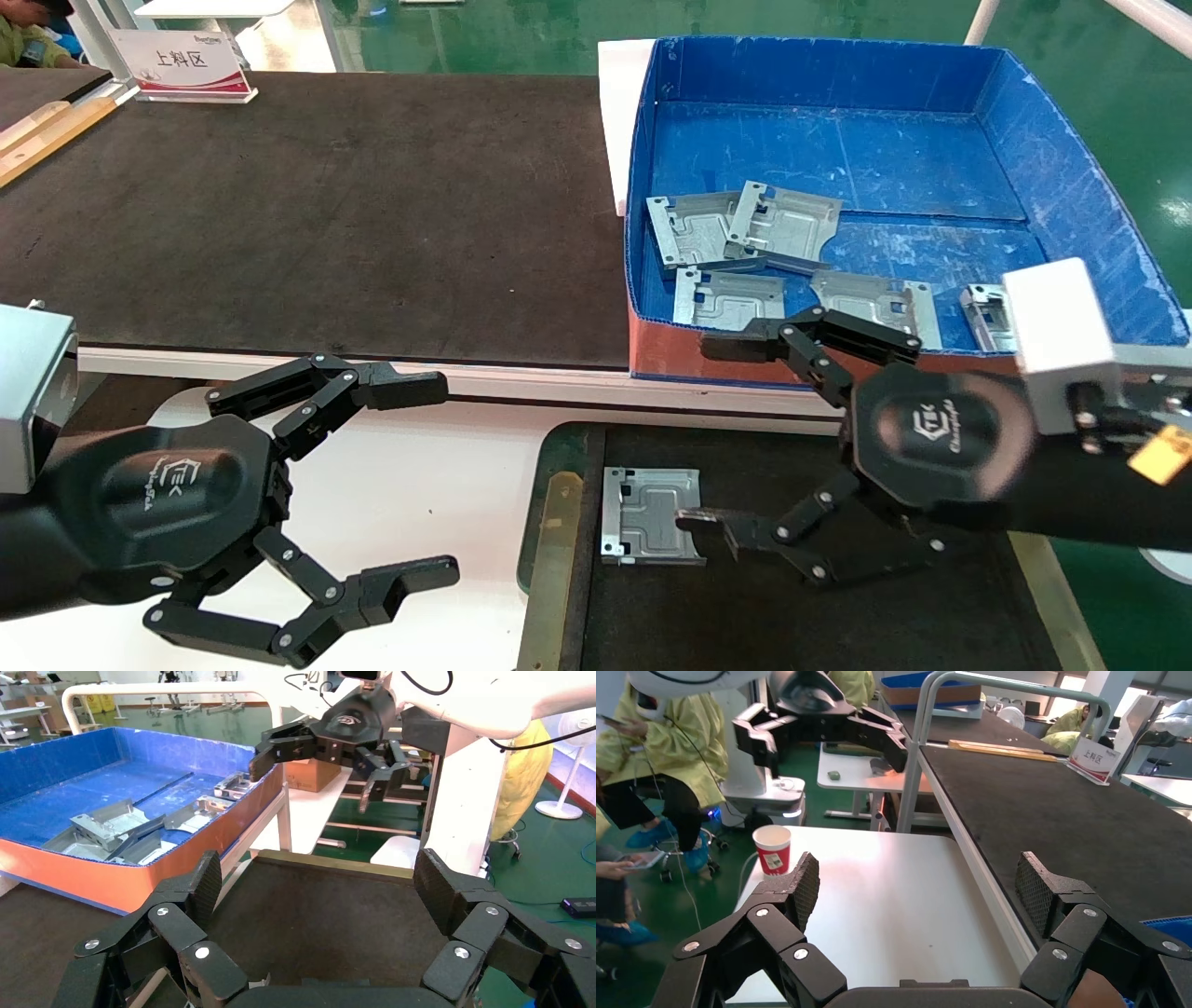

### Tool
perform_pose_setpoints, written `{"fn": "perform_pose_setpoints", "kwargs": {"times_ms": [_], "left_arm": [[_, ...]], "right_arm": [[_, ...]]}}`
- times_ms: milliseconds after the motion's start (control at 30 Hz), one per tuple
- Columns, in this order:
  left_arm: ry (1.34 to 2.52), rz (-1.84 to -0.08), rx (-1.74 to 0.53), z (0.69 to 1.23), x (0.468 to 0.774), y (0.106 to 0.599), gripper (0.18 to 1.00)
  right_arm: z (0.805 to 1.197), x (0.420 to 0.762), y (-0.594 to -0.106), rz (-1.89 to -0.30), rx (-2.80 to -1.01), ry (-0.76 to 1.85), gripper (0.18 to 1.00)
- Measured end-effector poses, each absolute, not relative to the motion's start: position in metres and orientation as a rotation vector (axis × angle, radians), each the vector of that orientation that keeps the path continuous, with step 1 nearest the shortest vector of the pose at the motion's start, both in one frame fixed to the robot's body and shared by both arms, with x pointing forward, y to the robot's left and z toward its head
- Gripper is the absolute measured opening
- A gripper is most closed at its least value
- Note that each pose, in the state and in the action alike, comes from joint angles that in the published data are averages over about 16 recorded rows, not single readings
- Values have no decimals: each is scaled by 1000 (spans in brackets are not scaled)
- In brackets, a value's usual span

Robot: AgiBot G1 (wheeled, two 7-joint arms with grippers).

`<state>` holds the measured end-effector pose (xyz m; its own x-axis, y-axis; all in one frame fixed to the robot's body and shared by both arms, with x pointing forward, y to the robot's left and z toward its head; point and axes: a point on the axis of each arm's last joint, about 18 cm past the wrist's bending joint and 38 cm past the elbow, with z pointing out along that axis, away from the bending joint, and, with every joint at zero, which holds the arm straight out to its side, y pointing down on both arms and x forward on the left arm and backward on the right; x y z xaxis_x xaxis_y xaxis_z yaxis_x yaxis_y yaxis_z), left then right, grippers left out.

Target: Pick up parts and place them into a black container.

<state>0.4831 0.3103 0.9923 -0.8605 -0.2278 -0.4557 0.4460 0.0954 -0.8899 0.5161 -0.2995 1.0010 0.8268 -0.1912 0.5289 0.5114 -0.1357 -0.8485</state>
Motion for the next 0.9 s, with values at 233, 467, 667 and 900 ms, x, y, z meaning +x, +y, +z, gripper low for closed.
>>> {"fn": "perform_pose_setpoints", "kwargs": {"times_ms": [233, 467, 667, 900], "left_arm": [[1892, -1816, 213, 992, 483, 310, 1001], [1892, -1817, 213, 992, 483, 310, 1001], [1892, -1816, 213, 992, 483, 310, 1001], [1892, -1816, 213, 992, 483, 310, 1001]], "right_arm": [[997, 499, -301, -589, -1594, -245, 1000], [994, 483, -302, -565, -1594, -236, 1000], [992, 474, -302, -553, -1595, -233, 1000], [992, 472, -302, -551, -1594, -233, 1000]]}}
